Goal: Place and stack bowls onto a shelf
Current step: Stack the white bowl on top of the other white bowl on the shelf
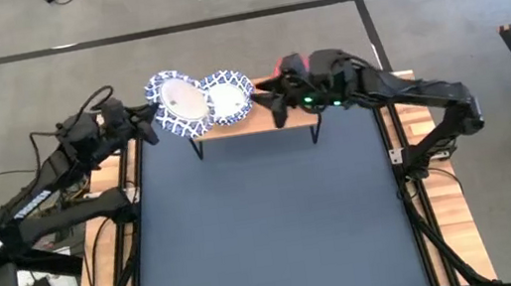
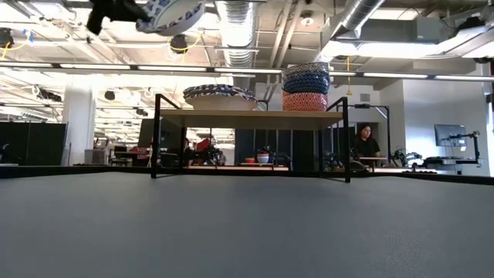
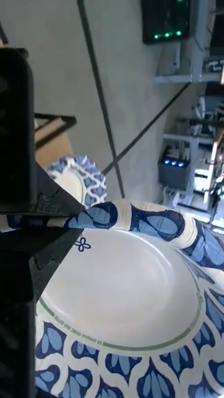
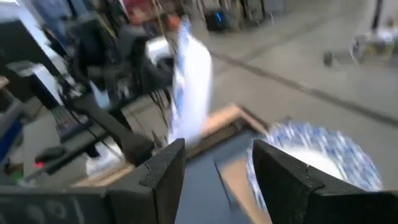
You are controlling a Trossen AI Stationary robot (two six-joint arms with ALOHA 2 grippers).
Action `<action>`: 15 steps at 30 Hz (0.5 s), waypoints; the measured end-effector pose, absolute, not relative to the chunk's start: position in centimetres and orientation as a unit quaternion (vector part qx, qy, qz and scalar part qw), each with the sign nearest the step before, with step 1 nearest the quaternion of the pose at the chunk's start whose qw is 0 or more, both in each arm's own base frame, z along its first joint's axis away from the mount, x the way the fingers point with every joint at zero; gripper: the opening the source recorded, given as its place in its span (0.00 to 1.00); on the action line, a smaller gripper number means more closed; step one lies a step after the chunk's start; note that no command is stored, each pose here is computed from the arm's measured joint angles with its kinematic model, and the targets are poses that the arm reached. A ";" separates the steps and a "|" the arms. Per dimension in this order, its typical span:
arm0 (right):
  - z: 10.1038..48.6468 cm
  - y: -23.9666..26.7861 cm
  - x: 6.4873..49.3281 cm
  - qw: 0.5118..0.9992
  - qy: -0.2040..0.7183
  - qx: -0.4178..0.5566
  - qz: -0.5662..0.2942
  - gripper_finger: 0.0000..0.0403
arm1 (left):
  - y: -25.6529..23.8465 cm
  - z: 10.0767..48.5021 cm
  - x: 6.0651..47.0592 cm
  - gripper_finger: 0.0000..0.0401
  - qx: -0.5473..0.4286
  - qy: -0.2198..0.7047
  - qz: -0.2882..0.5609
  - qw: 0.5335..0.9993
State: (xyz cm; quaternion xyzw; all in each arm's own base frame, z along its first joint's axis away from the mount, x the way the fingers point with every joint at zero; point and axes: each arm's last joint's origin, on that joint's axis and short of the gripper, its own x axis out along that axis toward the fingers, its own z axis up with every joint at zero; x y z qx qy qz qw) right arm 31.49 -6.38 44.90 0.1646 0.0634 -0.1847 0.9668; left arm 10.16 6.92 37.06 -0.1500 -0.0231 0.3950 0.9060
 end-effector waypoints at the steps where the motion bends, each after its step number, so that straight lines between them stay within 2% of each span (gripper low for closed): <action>1: 44.9 -6.5 32.2 0.970 0.048 0.156 -0.178 0.54 | 7.0 37.3 10.7 0.01 -0.147 -0.018 0.395 0.907; 5: 44.4 -6.9 34.5 0.979 0.006 0.118 -0.164 0.58 | 7.1 38.3 12.9 0.01 -0.124 0.008 0.393 0.911; 10: 43.0 -7.9 36.0 0.980 0.016 0.115 -0.160 0.60 | 7.4 39.3 15.2 0.01 -0.099 0.031 0.403 0.909; 15: 41.7 -9.2 36.8 0.976 0.040 0.120 -0.177 0.58 | 7.8 40.3 16.9 0.01 -0.069 0.044 0.396 0.914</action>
